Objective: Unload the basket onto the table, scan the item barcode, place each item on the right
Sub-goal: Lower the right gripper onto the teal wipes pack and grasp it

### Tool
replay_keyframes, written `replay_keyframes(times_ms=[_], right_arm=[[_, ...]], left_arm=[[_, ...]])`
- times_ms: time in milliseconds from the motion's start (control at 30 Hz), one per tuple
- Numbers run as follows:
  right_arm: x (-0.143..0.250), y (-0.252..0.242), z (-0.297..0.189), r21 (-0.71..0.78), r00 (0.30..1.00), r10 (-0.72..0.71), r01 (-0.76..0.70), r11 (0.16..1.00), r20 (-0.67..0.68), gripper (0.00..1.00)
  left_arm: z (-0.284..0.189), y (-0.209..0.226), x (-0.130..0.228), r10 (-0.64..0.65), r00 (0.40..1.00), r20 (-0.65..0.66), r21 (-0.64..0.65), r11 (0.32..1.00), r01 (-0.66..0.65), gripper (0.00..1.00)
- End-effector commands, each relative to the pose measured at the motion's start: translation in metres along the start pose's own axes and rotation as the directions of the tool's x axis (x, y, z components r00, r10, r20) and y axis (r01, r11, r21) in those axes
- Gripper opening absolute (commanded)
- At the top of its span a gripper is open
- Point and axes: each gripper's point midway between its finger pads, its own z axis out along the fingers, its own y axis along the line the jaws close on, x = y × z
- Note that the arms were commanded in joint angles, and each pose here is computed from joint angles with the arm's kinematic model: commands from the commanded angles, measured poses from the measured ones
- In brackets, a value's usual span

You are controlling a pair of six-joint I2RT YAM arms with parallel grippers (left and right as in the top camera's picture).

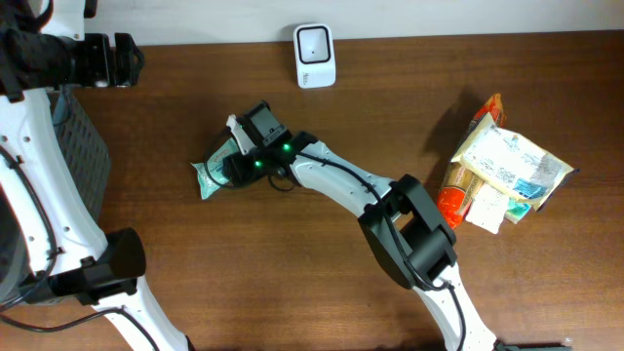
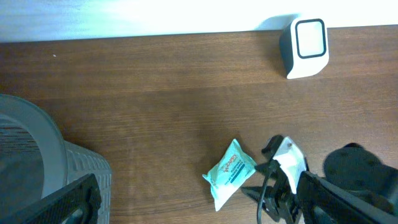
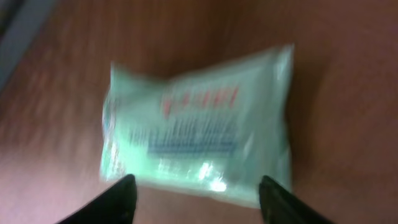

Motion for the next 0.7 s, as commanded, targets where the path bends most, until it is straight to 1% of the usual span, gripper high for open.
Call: replay_keyframes(times_ms=[0,67,100,167,233,333,433,467,533,600,667], right_arm=[[-0.051,-0.013,-0.024,0.125,0.981,-0.099,0.078,0.989,0.165,0.68],[-0.052,-0.023,-0.017,0.11,0.981,-0.09,0.071,0.991,0.174,0.69],[-0.052,-0.025,-0.015,0.071,0.982,-0.082,0.071,0.995,0.173,0.69],[-0.047,-0.022,-0.007,-0.053,0.984,-0.075,0.085,0.995,0.16,0.69],[-0.039,-0.019,-0.001,-0.107,0.988,-0.069,0.084,0.991,0.137,0.69],[-0.015,-0.02,0.024,-0.085,0.993,-0.088,0.095,0.992,0.084,0.68],[-0.008,-0.02,0.033,-0.06,0.993,-0.094,0.099,0.993,0.07,0.68],[-0.005,-0.019,0.036,-0.046,0.99,-0.123,0.126,0.991,0.066,0.65],[0.002,-0.024,0.04,0.029,0.99,-0.137,0.135,0.99,0.045,0.64],[0.019,-0.032,0.052,0.094,0.99,-0.138,0.137,0.986,0.003,0.58],[0.036,-0.031,0.061,0.093,0.99,-0.134,0.137,0.986,-0.044,0.52]], left_arm=[[-0.005,-0.001,-0.002,0.007,1.0,0.014,0.003,1.0,-0.007,0.99],[-0.005,-0.001,-0.002,0.006,1.0,0.014,0.003,1.0,-0.006,0.99],[-0.005,-0.001,-0.002,0.007,1.0,0.014,0.003,1.0,-0.007,0.99],[-0.005,-0.001,-0.002,0.006,1.0,0.014,0.003,1.0,-0.006,0.99],[-0.005,-0.001,-0.002,0.006,1.0,0.014,0.003,1.0,-0.006,0.99],[-0.005,-0.001,-0.002,0.006,1.0,0.014,0.003,1.0,-0.006,0.99],[-0.005,-0.001,-0.002,0.007,1.0,0.014,0.003,1.0,-0.007,0.99],[-0.005,-0.001,-0.002,0.006,1.0,0.014,0.003,1.0,-0.006,0.99],[-0.005,-0.001,-0.002,0.006,1.0,0.014,0.003,1.0,-0.006,0.99],[-0.005,-0.001,-0.002,0.007,1.0,0.014,0.003,1.0,-0.007,0.99],[-0.005,-0.001,-0.002,0.006,1.0,0.014,0.003,1.0,-0.006,0.99]])
